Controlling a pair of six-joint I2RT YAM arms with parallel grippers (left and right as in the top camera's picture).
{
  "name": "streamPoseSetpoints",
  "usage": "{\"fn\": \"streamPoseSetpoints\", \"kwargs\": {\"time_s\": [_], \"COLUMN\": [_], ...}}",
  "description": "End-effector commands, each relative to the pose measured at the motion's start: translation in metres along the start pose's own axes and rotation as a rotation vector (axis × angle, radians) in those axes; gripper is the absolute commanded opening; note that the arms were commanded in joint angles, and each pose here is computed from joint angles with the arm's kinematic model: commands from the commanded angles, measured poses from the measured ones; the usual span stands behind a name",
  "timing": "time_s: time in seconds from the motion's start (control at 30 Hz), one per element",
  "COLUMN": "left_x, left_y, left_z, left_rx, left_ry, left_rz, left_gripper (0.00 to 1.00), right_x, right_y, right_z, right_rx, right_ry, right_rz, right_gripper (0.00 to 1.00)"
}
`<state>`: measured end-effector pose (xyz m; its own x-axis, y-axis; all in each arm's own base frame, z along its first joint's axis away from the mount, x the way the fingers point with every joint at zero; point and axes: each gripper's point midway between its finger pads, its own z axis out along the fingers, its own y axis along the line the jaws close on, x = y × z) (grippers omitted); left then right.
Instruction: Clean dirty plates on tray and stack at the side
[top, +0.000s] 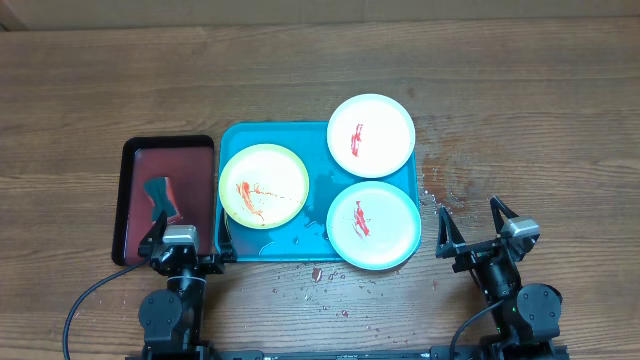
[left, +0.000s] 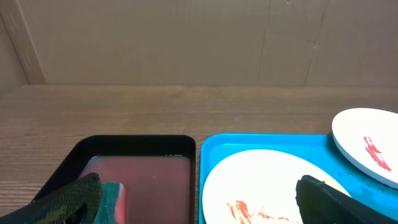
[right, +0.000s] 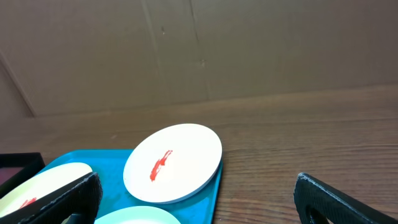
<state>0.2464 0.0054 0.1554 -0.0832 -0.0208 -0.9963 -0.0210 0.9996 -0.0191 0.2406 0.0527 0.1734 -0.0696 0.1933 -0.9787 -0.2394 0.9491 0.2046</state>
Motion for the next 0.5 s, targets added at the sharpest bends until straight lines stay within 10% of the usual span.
{"fn": "streamPoseSetpoints", "kwargs": {"time_s": [0.0,0.47], "left_x": [-0.0004,-0.0004], "left_y": [-0.0001,-0.0006], "left_z": [-0.0003,-0.0003], "left_rx": [0.003,0.006], "left_ry": [-0.007,-0.007], "left_rz": [0.015,0.015], "left_gripper": [1.00,1.00], "right_x": [0.0017,0.0017], "right_y": [0.0016,0.0017], "right_z": [0.0000,0.0000], "right_rx": [-0.009,-0.009], "right_ry": [-0.004,-0.004], "right_rz": [-0.002,-0.002], "right_gripper": [1.00,1.00]}}
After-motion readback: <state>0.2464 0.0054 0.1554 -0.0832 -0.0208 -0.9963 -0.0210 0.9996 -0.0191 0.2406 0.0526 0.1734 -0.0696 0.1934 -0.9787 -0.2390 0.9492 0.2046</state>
